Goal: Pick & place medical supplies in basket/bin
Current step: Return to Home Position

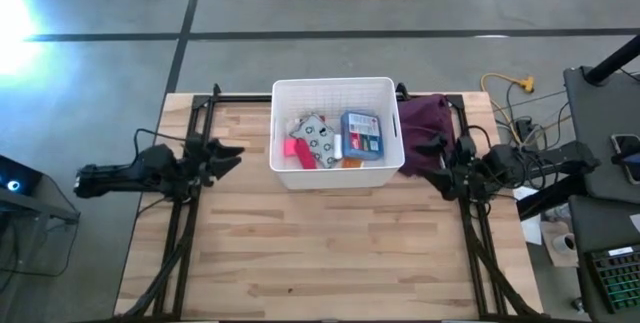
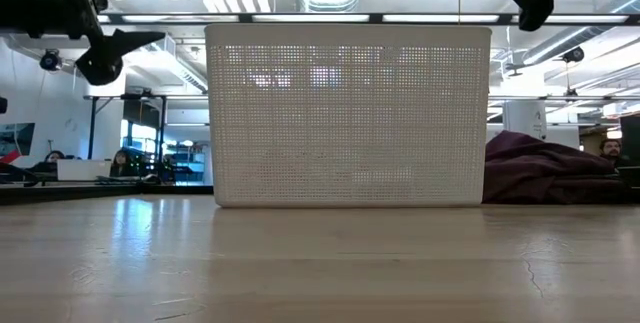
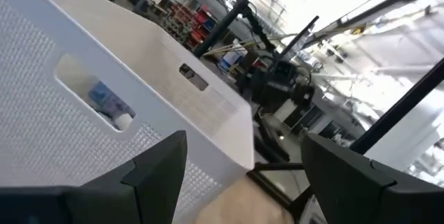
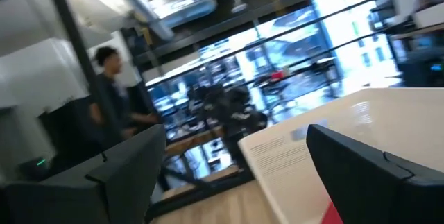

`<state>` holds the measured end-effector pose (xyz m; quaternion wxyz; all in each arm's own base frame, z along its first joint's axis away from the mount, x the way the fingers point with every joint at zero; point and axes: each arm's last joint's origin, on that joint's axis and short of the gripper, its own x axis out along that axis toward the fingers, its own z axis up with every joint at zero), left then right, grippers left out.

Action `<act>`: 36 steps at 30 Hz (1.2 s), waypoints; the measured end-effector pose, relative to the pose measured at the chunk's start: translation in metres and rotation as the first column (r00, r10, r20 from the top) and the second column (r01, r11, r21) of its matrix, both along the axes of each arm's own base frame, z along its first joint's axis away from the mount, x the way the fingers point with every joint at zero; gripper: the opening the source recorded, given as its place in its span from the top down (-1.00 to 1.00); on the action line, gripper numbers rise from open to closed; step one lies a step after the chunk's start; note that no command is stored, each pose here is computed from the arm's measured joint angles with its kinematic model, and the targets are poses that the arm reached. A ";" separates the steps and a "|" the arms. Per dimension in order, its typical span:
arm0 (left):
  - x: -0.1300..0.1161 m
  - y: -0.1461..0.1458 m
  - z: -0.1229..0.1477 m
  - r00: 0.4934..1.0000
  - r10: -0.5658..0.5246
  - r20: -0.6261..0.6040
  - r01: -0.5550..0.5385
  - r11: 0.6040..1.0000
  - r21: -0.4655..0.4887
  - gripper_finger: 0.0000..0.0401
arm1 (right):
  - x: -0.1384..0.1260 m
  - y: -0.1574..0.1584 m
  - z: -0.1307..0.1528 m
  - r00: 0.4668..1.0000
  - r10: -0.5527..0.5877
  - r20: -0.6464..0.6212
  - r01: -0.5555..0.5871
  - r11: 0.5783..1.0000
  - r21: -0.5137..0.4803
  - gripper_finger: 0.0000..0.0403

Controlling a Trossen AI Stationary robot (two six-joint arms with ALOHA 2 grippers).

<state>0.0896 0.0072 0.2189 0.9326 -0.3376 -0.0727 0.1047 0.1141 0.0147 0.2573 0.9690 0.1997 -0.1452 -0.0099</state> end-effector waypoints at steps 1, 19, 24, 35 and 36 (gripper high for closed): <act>0.001 0.000 -0.002 1.000 0.001 -0.010 -0.001 1.000 0.013 -0.31 | 0.000 -0.001 0.001 1.000 -0.022 0.001 0.022 1.000 0.007 -0.69; 0.015 -0.007 -0.037 0.982 -0.185 -0.037 0.183 0.888 0.422 -0.31 | 0.011 0.000 -0.056 0.982 -0.116 -0.149 0.091 0.982 -0.168 -0.70; 0.016 -0.007 -0.042 0.979 -0.196 -0.063 0.205 0.919 0.336 -0.31 | 0.007 0.000 -0.069 0.988 -0.100 -0.114 0.068 0.963 -0.262 -0.70; 0.019 -0.007 -0.048 0.973 -0.195 -0.120 0.224 0.922 0.315 -0.31 | -0.002 -0.011 -0.080 0.931 0.303 -0.203 -0.352 0.891 -0.286 -0.69; 0.020 -0.007 -0.048 0.973 -0.195 -0.122 0.224 0.922 0.315 -0.31 | -0.003 -0.014 -0.080 0.926 0.313 -0.210 -0.363 0.890 -0.275 -0.69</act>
